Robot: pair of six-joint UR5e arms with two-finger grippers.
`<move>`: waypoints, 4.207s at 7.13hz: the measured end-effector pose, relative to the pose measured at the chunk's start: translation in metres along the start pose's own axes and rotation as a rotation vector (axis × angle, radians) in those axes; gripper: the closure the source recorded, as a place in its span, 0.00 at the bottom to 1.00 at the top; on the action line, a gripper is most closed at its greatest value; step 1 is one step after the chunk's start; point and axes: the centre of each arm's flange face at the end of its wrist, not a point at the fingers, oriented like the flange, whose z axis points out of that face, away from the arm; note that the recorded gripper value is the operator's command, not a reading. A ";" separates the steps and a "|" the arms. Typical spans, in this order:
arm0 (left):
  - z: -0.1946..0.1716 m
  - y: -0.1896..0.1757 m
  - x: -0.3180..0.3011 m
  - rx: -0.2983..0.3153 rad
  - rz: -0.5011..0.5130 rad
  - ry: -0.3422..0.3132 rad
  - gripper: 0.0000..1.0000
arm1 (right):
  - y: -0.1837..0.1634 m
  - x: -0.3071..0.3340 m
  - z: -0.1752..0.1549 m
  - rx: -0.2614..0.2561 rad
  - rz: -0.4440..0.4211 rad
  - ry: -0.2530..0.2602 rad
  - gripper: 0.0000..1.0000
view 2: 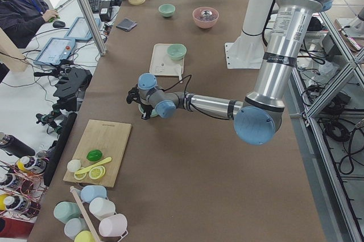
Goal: Stack green bowls together
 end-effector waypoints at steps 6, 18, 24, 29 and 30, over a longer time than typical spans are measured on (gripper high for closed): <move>-0.086 -0.051 0.135 -0.001 -0.105 0.072 1.00 | 0.000 0.000 0.000 -0.001 0.000 -0.001 0.00; -0.042 -0.033 0.465 -0.068 -0.278 0.010 1.00 | -0.001 -0.002 -0.004 0.024 -0.016 0.008 0.00; -0.019 -0.037 0.460 -0.053 -0.264 0.045 1.00 | -0.002 -0.003 -0.005 0.026 -0.018 0.006 0.00; -0.012 -0.030 0.463 -0.065 -0.253 0.043 1.00 | -0.002 -0.003 -0.005 0.026 -0.018 0.007 0.00; -0.011 -0.030 0.463 -0.066 -0.252 0.043 1.00 | -0.002 -0.003 -0.005 0.026 -0.018 0.007 0.00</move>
